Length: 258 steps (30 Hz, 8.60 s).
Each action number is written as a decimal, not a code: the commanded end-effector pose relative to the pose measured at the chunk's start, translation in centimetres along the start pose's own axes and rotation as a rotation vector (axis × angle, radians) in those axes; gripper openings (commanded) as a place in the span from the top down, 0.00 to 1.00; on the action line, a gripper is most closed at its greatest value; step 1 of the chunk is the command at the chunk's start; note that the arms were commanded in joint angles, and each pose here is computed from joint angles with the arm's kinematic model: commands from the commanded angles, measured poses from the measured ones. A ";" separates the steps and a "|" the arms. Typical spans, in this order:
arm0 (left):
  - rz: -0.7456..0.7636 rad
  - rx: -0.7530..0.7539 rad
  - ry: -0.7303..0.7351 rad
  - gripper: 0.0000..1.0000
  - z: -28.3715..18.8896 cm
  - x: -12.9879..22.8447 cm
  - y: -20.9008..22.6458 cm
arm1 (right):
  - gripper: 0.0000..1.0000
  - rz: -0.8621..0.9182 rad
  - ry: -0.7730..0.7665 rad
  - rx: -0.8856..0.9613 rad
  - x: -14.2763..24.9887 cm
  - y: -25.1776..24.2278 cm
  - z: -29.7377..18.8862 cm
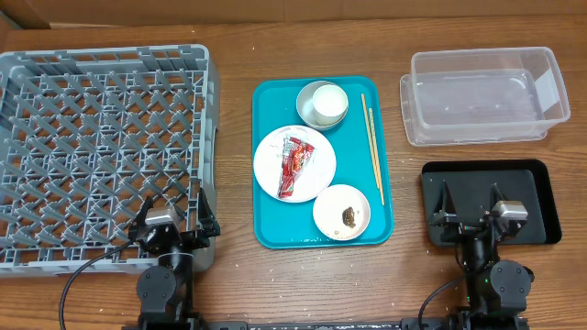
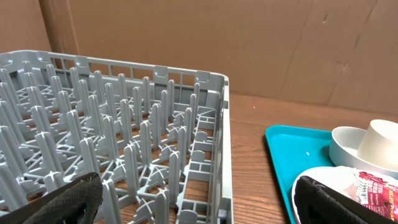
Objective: Sort waste into correct bins and load items into the dishwasher
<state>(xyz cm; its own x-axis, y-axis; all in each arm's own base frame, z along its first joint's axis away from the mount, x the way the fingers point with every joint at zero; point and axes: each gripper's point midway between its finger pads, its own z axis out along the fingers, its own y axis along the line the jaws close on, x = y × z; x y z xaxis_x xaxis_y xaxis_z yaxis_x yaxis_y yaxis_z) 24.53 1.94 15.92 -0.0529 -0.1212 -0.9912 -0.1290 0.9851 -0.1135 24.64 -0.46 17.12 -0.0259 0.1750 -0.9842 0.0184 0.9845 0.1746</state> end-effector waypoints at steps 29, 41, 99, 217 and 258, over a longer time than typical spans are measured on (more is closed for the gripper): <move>-0.219 0.242 -0.074 0.00 -0.6 -2.5 -4.1 | 0.00 0.007 -0.002 -0.012 0.2 0.2 0.0; -0.103 0.440 -0.465 0.00 -5.7 -16.5 -7.4 | 0.00 0.007 -0.002 -0.012 0.2 0.2 0.0; -0.605 -0.322 0.645 0.00 6.8 -17.0 16.6 | 0.00 -0.020 -0.494 -0.566 -25.0 12.1 -7.5; -0.606 -0.322 0.645 0.00 6.8 -17.0 16.6 | 0.15 0.137 1.104 -0.163 3.2 21.9 16.9; -0.606 -0.322 0.645 0.00 6.8 -17.0 16.6 | 0.35 -0.336 1.214 -0.193 15.2 24.3 14.0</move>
<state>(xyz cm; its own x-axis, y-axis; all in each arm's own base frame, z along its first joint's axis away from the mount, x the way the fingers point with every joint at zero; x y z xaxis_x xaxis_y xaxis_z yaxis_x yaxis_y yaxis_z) 30.00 21.18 29.41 -0.4303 -0.7441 -0.5110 -0.5781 0.6620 -0.4772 39.63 25.82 6.04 -0.8915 -0.2813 -0.3551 -0.2939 0.9556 -0.0191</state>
